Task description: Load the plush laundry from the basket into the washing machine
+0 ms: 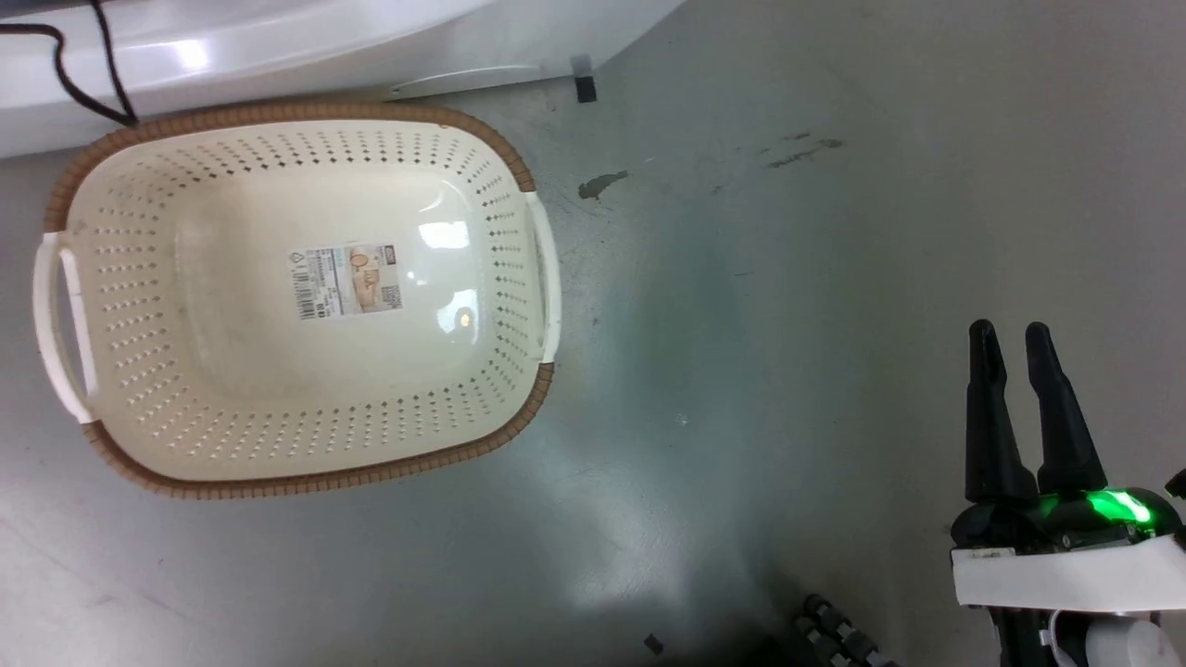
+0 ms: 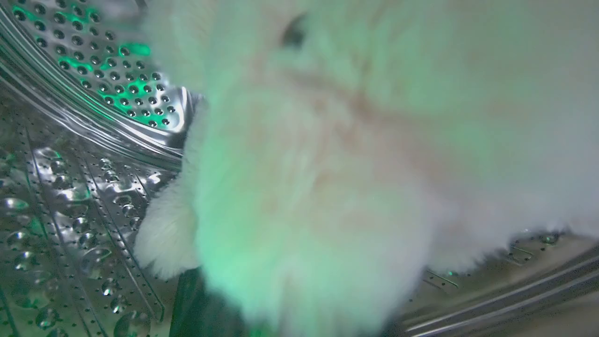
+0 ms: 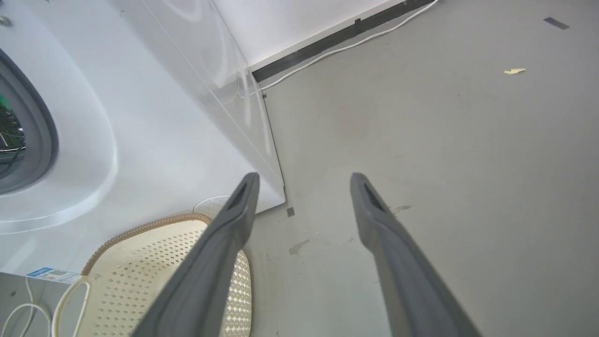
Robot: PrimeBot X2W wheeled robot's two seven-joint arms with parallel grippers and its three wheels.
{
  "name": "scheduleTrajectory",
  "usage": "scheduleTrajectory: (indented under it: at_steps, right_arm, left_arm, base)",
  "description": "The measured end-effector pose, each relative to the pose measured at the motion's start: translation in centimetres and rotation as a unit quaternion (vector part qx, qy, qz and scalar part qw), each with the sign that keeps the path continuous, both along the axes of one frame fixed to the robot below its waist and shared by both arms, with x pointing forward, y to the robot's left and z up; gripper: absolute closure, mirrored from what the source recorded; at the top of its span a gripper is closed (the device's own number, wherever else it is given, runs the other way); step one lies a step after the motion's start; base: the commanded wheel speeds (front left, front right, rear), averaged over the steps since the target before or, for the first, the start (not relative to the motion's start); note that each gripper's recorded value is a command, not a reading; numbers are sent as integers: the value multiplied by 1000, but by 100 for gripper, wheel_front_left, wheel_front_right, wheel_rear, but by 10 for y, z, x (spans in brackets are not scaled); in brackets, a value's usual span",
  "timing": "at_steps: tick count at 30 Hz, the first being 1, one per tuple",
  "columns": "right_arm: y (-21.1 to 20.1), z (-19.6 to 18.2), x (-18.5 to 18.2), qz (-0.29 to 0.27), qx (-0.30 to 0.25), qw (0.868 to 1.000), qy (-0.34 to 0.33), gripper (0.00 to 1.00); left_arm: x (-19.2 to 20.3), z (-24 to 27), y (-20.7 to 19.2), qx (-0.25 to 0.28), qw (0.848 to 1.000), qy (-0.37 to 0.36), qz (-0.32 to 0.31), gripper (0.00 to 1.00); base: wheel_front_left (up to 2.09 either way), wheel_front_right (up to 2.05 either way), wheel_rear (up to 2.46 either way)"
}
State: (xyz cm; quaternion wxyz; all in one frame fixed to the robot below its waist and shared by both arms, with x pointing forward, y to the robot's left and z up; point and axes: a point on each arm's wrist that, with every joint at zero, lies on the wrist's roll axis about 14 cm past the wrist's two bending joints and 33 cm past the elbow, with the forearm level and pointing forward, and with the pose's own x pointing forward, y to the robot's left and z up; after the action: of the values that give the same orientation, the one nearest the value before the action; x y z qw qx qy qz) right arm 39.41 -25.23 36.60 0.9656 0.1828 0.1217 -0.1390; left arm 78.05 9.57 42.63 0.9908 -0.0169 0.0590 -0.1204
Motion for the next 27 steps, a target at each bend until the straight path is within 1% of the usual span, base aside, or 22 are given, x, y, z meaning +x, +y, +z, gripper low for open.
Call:
scheduleTrajectory:
  at_steps: [5, 12, 21, 27]
  right_arm:
    - [6, 1, 7, 9, 7, 1000, -8, 0]
    - [17, 12, 22, 33, 4, 999, -35, 0]
    - [29, 35, 34, 56, -1, 996, -73, 0]
    - [38, 55, 36, 70, 1, 993, -100, 0]
  left_arm:
    - [-4, 8, -2, -16, 1000, -4, 1, 0]
    - [-17, 38, -8, -47, 998, -44, -10, 0]
    - [-57, 59, -5, -54, 996, -66, -19, 0]
    - [-94, 71, 1, -64, 996, -61, -15, 0]
  base:
    - [0, 0, 0]
    - [0, 0, 0]
    - [0, 0, 0]
    - [0, 0, 0]
